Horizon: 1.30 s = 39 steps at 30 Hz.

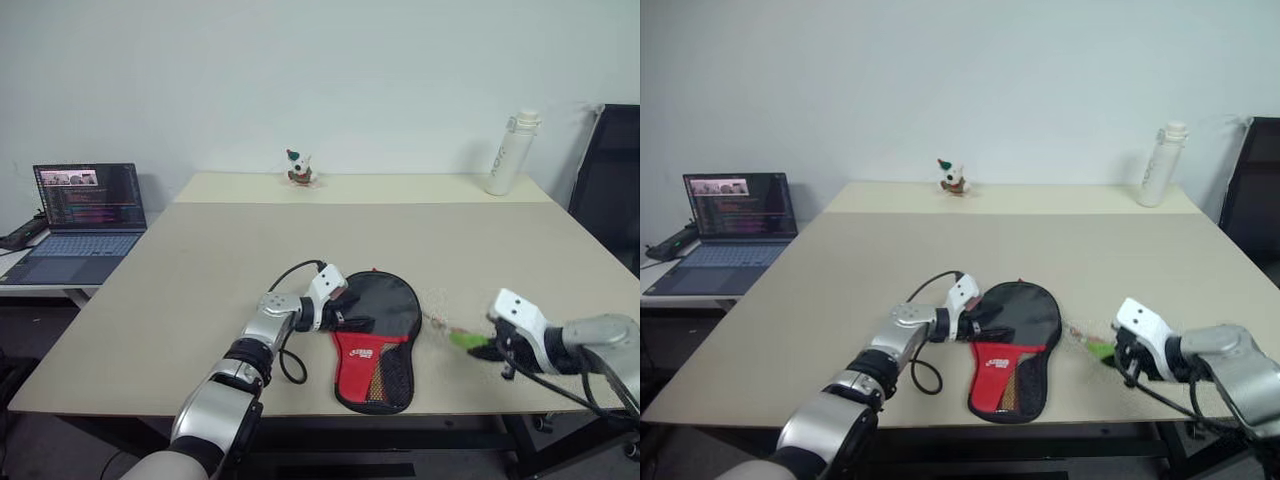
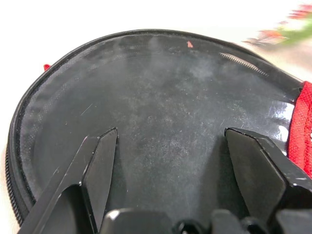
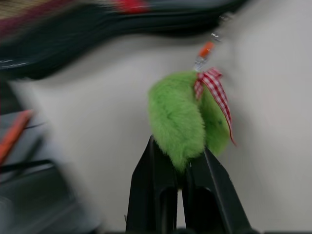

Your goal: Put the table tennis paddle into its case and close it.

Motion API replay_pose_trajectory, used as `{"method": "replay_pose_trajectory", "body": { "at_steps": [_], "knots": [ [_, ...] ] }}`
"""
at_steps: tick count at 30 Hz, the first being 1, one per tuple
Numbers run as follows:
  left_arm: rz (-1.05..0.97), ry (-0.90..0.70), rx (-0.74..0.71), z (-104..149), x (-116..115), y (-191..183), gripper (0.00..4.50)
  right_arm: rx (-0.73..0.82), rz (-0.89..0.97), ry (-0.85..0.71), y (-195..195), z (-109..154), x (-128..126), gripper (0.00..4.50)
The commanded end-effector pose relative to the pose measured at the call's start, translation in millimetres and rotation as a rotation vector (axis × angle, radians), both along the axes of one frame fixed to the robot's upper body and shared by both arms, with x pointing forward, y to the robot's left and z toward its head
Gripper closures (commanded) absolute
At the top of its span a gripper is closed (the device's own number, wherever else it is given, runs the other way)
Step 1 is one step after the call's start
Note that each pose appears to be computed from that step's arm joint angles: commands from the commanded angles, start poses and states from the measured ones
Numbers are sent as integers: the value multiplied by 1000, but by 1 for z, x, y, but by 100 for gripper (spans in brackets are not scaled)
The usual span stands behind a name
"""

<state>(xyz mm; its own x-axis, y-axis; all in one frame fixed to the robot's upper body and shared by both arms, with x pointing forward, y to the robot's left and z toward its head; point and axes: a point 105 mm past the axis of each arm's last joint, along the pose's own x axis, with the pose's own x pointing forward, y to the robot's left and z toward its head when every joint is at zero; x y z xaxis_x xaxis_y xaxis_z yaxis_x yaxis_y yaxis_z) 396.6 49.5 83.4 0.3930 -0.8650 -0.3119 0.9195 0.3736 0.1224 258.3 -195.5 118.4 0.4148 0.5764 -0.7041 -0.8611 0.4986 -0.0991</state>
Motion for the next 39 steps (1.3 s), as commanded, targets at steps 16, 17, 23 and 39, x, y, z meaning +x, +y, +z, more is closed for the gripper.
{"method": "replay_pose_trajectory", "body": {
  "at_steps": [16,17,23,39],
  "knots": [
    [29,91,129,-40,-9,3,68,62,394,252,56,-11,-111,448],
    [28,90,129,-40,-9,3,68,68,406,261,58,-11,-115,448],
    [31,84,130,-40,-8,1,68,107,463,306,69,-9,-134,448],
    [16,81,113,-36,-9,-9,68,155,425,274,76,9,-130,284]
  ]
}}
